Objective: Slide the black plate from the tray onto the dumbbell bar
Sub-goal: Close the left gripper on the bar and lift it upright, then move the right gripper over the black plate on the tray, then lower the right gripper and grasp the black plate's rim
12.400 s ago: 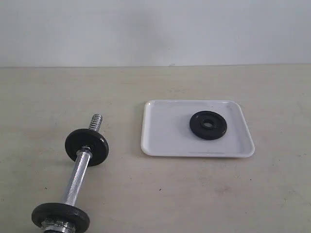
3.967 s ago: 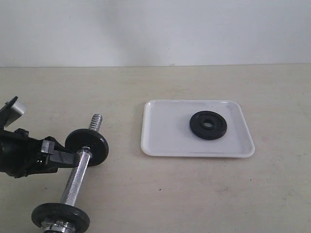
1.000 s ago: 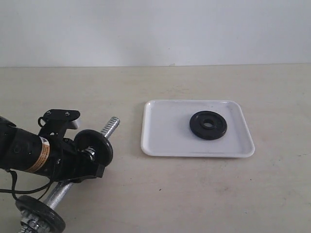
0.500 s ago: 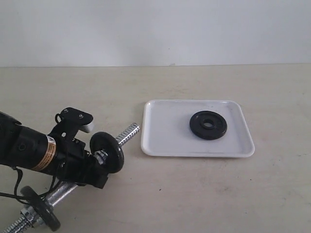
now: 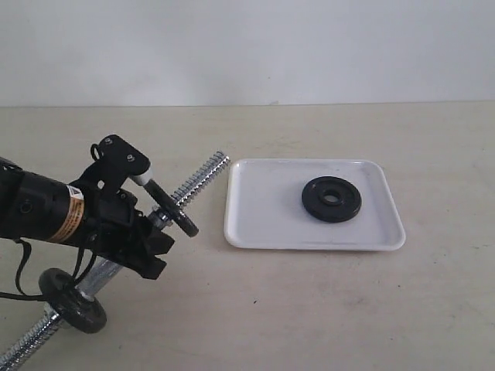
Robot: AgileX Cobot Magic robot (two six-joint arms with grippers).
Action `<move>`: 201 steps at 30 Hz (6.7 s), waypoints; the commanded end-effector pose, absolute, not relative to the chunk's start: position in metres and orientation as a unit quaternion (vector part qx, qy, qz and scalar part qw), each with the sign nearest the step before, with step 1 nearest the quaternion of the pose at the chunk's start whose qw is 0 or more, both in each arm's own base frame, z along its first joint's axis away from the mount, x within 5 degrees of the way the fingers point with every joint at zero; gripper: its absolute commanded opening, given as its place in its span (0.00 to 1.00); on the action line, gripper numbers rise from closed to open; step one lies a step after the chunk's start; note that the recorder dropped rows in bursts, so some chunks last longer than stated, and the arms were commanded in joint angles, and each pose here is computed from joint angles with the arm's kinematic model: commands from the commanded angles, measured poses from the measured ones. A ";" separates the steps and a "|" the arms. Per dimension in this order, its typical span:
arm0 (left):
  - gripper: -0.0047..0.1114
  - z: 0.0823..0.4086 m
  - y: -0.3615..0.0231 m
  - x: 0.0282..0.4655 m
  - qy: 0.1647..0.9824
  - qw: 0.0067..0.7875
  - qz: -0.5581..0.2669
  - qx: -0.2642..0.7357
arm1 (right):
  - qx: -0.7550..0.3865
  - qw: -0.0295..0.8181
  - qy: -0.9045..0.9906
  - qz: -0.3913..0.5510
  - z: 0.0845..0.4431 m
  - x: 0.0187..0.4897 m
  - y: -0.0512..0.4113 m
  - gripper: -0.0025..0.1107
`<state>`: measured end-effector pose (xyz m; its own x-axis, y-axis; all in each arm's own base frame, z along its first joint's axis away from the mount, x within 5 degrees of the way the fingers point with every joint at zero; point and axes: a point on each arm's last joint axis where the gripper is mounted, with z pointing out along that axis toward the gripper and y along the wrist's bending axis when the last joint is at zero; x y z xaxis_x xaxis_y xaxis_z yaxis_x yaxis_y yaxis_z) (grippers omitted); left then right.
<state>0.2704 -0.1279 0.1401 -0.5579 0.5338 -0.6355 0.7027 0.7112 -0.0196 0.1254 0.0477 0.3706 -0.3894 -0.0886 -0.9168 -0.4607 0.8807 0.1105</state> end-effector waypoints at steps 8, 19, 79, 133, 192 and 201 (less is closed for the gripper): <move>0.08 0.158 -0.132 0.274 0.852 0.340 -0.146 0.371 | -0.173 0.536 0.811 0.157 0.363 0.129 0.046 0.03; 0.08 0.159 -0.132 0.274 0.844 0.343 -0.140 0.387 | -0.179 0.500 0.837 0.128 0.337 0.172 0.046 0.03; 0.08 0.160 -0.134 0.275 0.852 0.349 -0.156 0.359 | -0.139 0.222 0.958 0.112 0.209 0.394 0.125 0.94; 0.08 0.160 -0.133 0.275 0.852 0.349 -0.155 0.358 | -0.107 0.096 0.986 0.090 0.128 0.419 0.134 0.94; 0.08 0.160 -0.133 0.275 0.847 0.352 -0.148 0.370 | -0.140 0.048 0.989 -0.027 0.093 0.405 0.154 0.94; 0.08 0.160 -0.133 0.275 0.847 0.352 -0.146 0.372 | -0.136 0.034 0.990 -0.031 0.093 0.403 0.152 0.92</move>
